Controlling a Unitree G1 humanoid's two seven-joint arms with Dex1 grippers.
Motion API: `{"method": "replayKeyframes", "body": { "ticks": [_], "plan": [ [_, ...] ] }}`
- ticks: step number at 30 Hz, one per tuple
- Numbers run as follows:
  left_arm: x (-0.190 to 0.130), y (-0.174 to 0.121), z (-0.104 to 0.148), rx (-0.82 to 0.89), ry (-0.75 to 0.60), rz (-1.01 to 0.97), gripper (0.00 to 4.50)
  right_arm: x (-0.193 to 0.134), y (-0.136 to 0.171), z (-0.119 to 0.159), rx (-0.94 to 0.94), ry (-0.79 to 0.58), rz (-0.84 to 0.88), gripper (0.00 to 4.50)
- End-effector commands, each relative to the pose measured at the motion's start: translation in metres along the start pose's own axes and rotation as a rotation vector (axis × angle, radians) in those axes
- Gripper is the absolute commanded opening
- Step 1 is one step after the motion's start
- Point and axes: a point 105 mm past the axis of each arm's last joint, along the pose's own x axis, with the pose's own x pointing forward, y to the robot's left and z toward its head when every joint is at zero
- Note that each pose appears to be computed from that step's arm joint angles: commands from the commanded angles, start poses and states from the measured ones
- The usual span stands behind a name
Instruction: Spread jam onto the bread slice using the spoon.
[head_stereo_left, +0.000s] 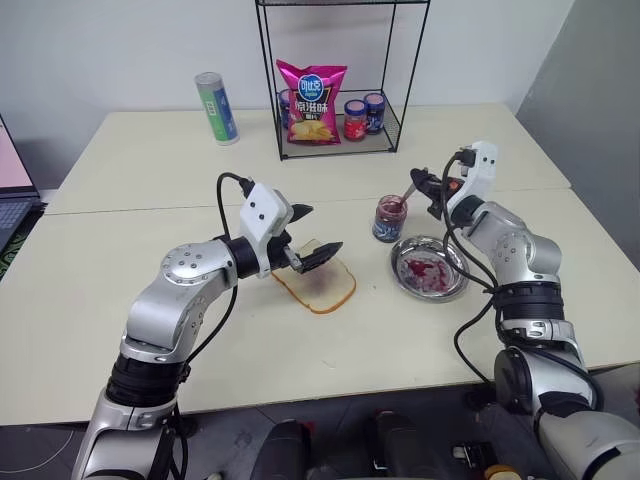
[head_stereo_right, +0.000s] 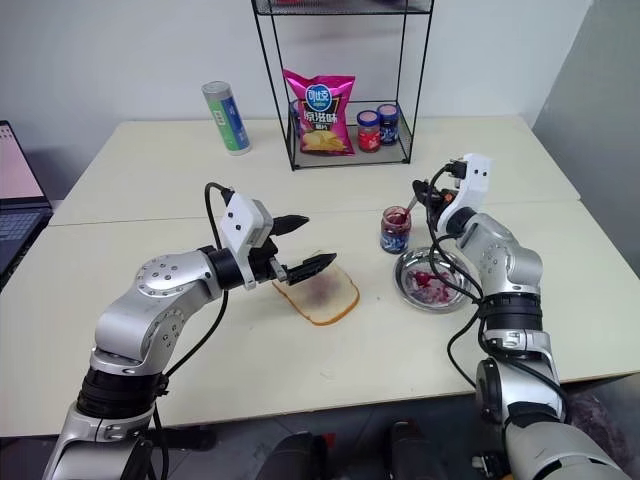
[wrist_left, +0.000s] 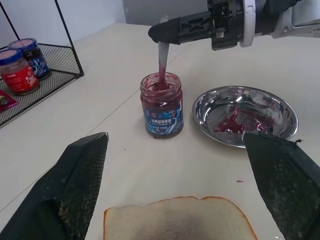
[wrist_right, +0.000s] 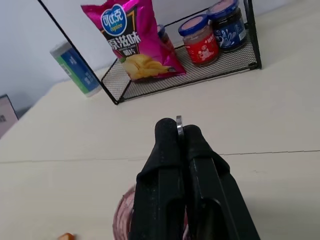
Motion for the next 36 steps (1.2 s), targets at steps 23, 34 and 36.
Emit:
{"method": "replayKeyframes", "body": {
  "ticks": [23,34,36],
  "plan": [
    [-0.003,0.003,0.013,0.049,-0.043,0.027,4.5,0.001,0.023,0.008,-0.073,-0.03,0.102,0.03],
    [-0.001,0.007,0.015,0.063,-0.05,0.036,4.5,-0.003,0.012,0.024,0.223,-0.095,0.059,0.03],
    [0.0,0.007,0.015,0.064,-0.051,0.036,4.5,-0.004,0.011,0.025,0.243,-0.099,0.053,0.03]
  ]
}}
